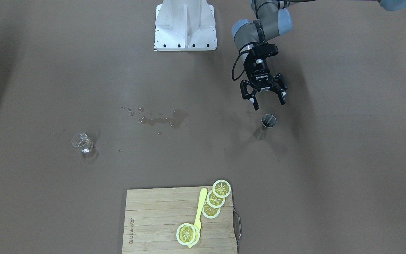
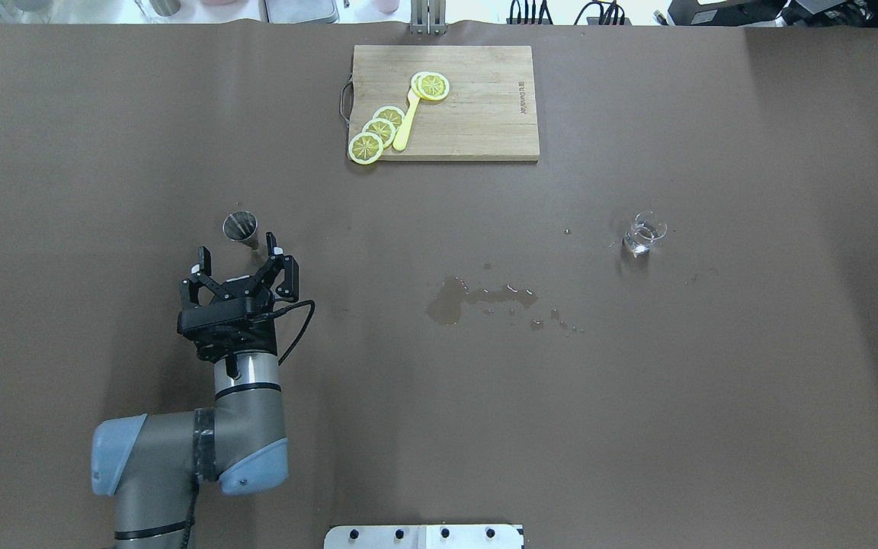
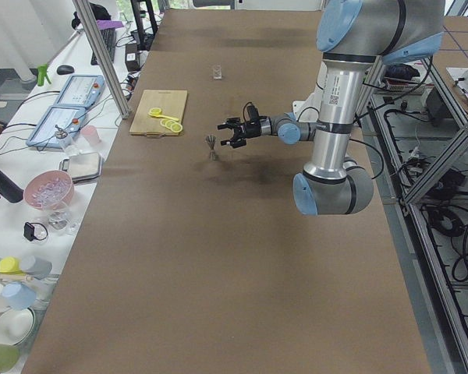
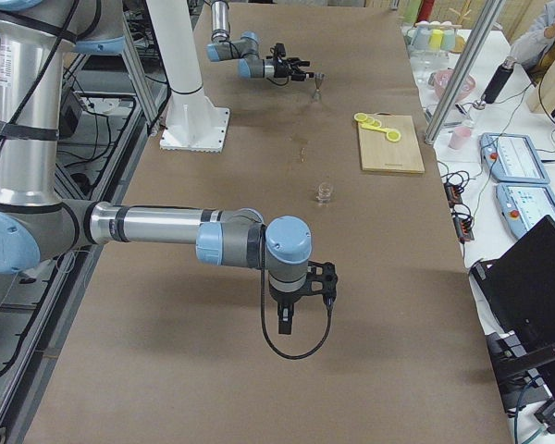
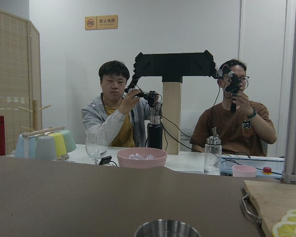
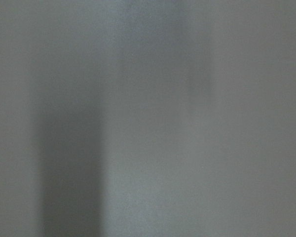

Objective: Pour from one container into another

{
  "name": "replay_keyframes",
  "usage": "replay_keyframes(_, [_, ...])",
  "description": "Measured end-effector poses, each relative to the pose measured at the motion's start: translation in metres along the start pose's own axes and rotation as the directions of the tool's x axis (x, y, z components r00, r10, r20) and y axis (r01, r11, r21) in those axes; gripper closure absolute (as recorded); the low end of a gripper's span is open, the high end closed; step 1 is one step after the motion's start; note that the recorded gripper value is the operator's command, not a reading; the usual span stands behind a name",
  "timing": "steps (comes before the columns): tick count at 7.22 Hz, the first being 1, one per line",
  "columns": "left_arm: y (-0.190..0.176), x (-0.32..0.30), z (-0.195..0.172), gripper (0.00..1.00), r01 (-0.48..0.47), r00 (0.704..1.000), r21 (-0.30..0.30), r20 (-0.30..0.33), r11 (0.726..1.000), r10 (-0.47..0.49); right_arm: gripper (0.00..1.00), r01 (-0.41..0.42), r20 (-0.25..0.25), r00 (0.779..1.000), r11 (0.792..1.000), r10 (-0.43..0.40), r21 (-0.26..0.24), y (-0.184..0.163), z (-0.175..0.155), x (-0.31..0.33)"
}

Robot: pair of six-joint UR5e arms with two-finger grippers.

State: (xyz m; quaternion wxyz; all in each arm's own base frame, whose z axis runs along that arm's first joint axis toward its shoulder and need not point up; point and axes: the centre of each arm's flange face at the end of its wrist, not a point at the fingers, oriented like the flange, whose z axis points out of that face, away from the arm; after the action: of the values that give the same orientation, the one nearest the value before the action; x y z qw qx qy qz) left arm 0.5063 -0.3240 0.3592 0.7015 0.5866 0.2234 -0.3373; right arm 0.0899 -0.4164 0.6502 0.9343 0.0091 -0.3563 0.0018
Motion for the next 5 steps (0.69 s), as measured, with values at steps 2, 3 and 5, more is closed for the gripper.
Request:
replay_keyframes(2, [-0.033, -0.007, -0.005, 0.01, -0.045, 0.999, -0.019, -0.007, 0.999, 0.045, 0.00, -0.004, -0.001, 1.000, 1.000, 0.004, -0.002, 0.000, 0.001, 0.001])
replay_keyframes(3, [-0.052, -0.004, -0.006, 0.01, -0.057, 0.998, -0.050, -0.011, 0.997, 0.057, 0.00, -0.006, -0.001, 1.000, 1.000, 0.006, -0.003, 0.000, 0.001, 0.001])
replay_keyframes(5, [-0.101, 0.000, 0.012, 0.01, -0.094, 0.995, -0.152, -0.056, 0.984, 0.086, 0.00, -0.008, 0.000, 1.000, 1.000, 0.008, -0.003, 0.000, 0.002, 0.001])
